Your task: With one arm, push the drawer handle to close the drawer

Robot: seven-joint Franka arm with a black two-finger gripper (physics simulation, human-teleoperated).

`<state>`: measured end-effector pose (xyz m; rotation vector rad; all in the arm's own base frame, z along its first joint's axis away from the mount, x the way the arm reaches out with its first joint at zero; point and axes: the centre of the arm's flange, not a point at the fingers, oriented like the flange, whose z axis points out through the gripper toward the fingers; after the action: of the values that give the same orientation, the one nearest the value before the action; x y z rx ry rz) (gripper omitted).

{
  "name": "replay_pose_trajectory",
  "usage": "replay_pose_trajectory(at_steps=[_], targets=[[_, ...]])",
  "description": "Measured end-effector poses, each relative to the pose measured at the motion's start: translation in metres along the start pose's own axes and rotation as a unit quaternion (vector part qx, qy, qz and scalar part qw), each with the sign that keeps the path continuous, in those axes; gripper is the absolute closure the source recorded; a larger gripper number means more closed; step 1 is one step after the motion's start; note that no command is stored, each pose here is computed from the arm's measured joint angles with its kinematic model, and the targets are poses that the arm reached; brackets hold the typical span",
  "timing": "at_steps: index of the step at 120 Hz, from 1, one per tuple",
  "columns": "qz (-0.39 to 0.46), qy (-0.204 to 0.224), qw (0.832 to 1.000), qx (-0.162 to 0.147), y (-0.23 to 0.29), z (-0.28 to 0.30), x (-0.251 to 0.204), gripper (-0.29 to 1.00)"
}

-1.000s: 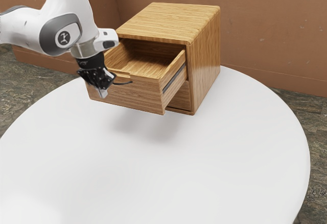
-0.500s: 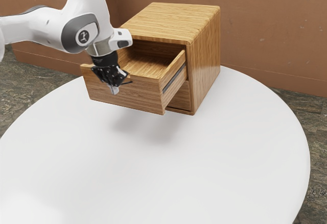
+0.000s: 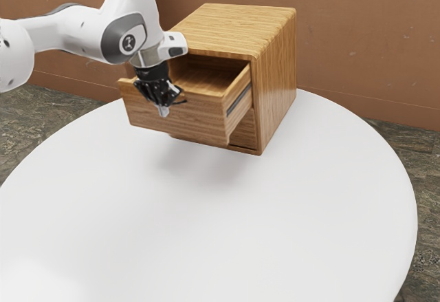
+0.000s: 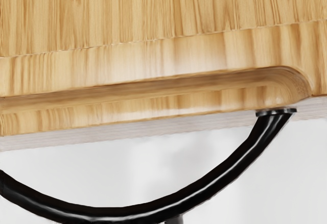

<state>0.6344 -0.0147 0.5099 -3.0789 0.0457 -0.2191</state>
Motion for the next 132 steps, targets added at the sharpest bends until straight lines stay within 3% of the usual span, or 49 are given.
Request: replay_pose_trajectory(at_steps=[132], targets=[[0.009,0.044,0.999,0.000,-0.007,0.019,0.095,0.79]])
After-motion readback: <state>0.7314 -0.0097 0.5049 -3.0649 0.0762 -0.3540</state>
